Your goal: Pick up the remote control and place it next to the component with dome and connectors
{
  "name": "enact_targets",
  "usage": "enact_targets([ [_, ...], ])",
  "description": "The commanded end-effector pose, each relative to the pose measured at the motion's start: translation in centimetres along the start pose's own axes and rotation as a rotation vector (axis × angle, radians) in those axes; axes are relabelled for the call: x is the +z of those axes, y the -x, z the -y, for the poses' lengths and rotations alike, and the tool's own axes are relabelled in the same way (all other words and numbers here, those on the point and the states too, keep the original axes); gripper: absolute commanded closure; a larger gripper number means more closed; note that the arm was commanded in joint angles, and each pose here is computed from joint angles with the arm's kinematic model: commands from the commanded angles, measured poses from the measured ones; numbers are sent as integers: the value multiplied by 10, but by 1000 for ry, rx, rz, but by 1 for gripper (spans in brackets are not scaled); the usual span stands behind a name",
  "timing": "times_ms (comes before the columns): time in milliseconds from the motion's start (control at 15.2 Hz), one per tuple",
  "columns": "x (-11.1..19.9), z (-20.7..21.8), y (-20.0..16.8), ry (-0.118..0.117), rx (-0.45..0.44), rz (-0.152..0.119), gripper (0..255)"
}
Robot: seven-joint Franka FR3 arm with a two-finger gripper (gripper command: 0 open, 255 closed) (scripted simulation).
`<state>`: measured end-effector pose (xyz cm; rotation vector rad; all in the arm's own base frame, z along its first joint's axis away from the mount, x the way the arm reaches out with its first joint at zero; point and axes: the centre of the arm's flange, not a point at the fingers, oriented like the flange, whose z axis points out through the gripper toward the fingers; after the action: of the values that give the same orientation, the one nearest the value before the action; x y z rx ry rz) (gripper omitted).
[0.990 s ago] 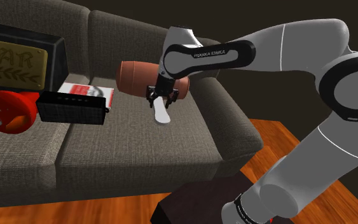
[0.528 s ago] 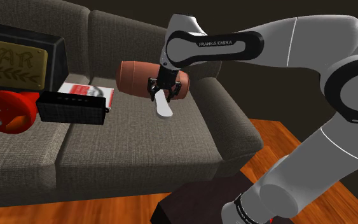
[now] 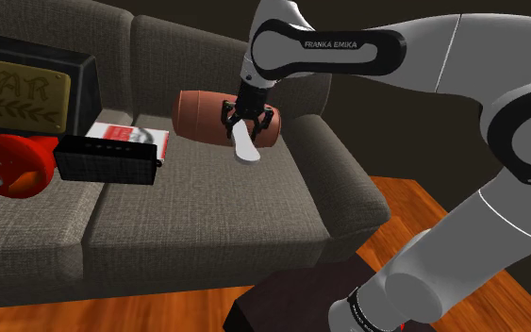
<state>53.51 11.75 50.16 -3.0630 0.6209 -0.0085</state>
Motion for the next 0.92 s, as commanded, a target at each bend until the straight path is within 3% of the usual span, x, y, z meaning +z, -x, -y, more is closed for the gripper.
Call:
enact_targets([
  [0, -11, 0, 0, 0, 0, 0, 255],
  [528, -49, 1, 0, 0, 0, 0, 255],
  [858, -49, 63, 22, 0, 0, 0, 255],
])
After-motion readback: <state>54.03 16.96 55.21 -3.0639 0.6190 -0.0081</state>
